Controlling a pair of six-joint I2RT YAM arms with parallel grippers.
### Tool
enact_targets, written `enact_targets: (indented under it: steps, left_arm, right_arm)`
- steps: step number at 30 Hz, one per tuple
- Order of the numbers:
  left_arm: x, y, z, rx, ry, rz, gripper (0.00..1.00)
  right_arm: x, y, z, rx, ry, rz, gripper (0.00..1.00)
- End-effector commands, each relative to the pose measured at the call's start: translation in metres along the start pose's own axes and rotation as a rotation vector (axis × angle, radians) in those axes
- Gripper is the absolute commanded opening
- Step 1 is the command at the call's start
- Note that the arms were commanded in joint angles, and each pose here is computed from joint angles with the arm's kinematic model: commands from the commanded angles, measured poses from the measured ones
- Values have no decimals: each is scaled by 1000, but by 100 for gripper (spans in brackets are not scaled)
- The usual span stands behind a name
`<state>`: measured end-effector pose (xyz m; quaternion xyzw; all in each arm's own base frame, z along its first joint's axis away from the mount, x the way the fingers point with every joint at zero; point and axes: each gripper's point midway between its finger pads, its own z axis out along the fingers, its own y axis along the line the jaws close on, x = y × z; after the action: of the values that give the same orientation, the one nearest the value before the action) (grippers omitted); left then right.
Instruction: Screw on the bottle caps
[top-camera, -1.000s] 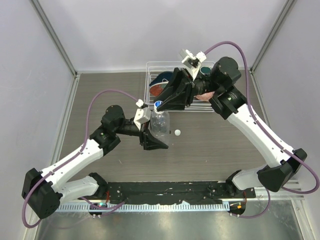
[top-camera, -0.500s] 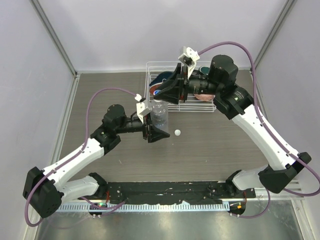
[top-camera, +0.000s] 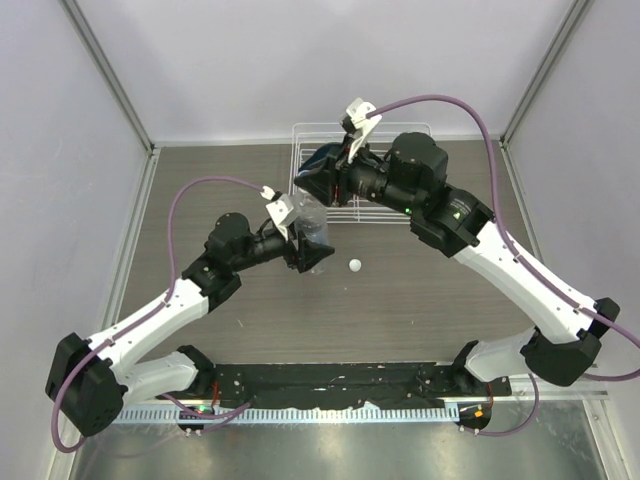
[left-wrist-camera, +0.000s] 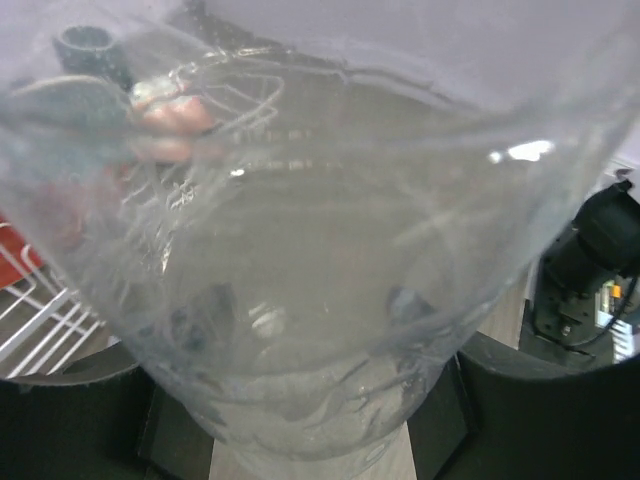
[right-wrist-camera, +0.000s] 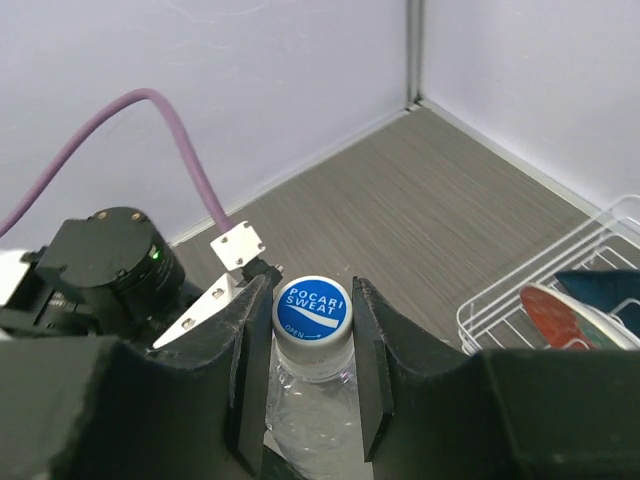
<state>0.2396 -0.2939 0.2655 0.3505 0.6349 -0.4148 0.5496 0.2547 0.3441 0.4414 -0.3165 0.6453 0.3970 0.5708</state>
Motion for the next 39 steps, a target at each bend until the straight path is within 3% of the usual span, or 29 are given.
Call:
enact_targets:
  steps: [1,8,14,17,21,23,27,31,37,38,39]
  left_arm:
    - [-83,8,-10,-81,-272,202,0]
    - [-78,12,-13,-104,-267,202,0]
    - [-78,18,-14,-143,-268,200,0]
    - [-75,20,-14,-151,-263,198,0]
    - [-68,18,-14,-137,-241,190,0]
    - [-64,16,-15,-128,-228,187,0]
    - [-54,11,-16,-96,-198,175,0]
    - [-45,3,-16,-53,-173,169,0]
    - [-29,-19,-15,84,-134,163,0]
    - [-23,-36,-17,184,-118,177,0]
    - [-22,-43,-19,231,-122,210,0]
  right_arm:
    - [73,-24,7,286,247,82,1]
    - [91,-34,15,517,285,76,1]
    - [80,-29,21,587,254,67,2]
    - [66,-24,23,575,217,71,29]
    - [37,-18,21,545,158,58,45]
    - [12,-11,15,507,114,45,49]
    - [-22,1,-1,439,64,28,66]
    - [-49,7,-22,371,33,7,73]
    - [-65,44,-54,-53,41,-53,77]
    - [-68,35,-61,-75,28,-72,77]
    - [-64,59,-70,-252,35,-130,77]
